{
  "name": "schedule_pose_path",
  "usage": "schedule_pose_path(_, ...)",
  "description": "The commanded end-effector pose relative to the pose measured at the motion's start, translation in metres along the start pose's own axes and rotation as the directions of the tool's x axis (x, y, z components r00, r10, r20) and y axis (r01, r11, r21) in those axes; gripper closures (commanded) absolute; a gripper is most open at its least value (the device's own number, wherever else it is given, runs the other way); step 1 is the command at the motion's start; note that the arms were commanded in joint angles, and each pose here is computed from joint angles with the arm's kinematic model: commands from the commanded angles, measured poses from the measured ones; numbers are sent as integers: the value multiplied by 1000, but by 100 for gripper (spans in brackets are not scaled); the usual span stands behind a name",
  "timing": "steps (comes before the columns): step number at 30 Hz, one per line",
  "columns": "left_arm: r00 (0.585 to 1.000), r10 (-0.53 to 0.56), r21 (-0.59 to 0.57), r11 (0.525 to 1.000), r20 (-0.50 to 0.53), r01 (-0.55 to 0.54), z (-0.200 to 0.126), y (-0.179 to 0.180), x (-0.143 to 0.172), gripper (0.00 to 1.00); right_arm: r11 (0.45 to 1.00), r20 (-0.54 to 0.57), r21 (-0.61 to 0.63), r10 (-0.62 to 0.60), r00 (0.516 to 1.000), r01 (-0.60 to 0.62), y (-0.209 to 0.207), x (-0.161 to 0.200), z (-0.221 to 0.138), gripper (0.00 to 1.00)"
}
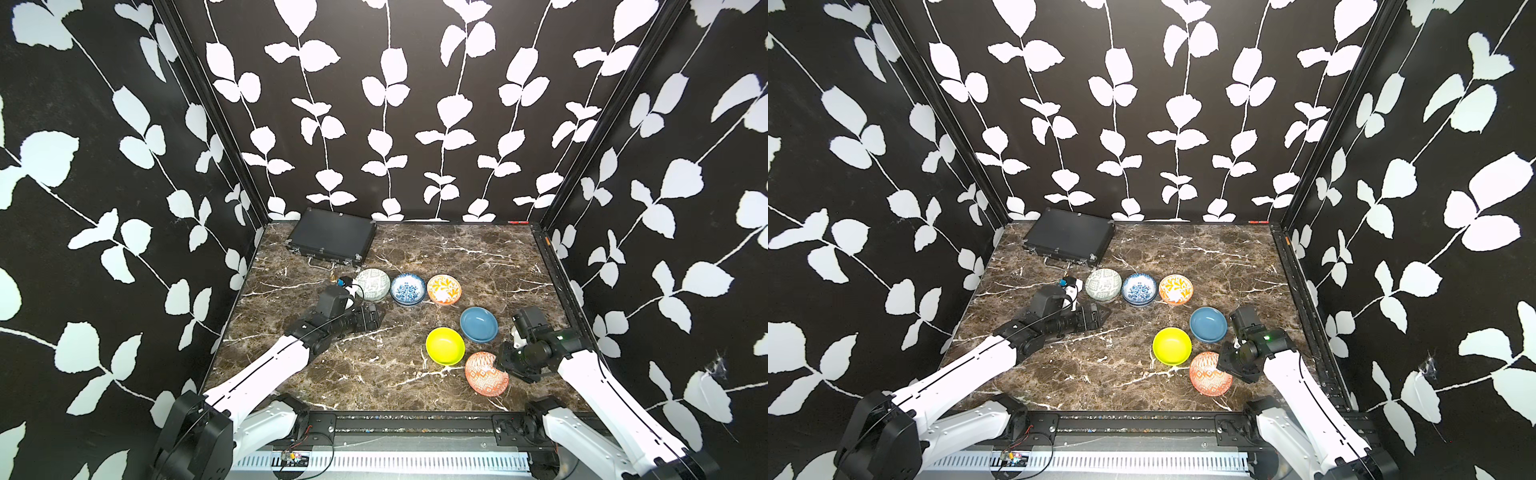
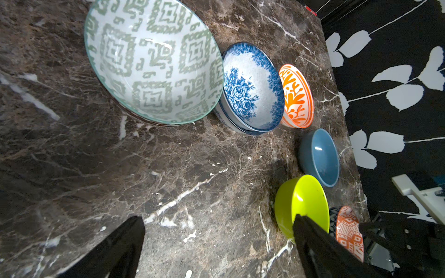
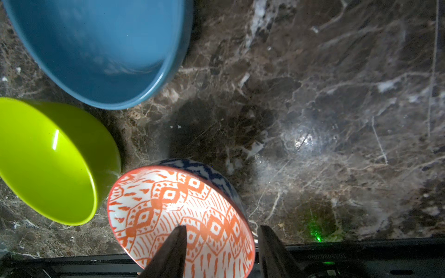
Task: Stack the bowls
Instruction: Pick up the bowl from the center of the board.
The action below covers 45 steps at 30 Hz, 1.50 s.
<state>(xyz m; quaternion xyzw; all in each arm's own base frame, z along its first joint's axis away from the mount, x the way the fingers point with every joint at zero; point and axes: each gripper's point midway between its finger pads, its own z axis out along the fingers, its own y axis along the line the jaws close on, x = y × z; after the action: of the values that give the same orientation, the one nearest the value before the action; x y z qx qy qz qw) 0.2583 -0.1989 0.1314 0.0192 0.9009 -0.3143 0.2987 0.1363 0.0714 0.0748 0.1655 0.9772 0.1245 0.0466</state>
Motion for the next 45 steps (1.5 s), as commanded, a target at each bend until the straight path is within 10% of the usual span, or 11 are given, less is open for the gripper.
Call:
schedule_pose_path(1,1000,18,18,1000,-1,-18,-4,-7,-5,1,1000,-1,11,13,1000,-13,-3,1,7,52)
schedule_pose_path(15,1000,23,18,1000,-15,-23,-3,-7,-3,1,999,-11,-7,47,999,-47,-6,8,30,64)
schedule_pose_path(28,1000,23,15,1000,-14,-22,-3,-6,-3,1,997,-6,67,47,999,-46,-19,11,29,100)
schedule_pose_path(45,999,28,21,999,24,-28,-10,-7,-6,1,1000,108,-2,15,994,-14,1,1,-47,100)
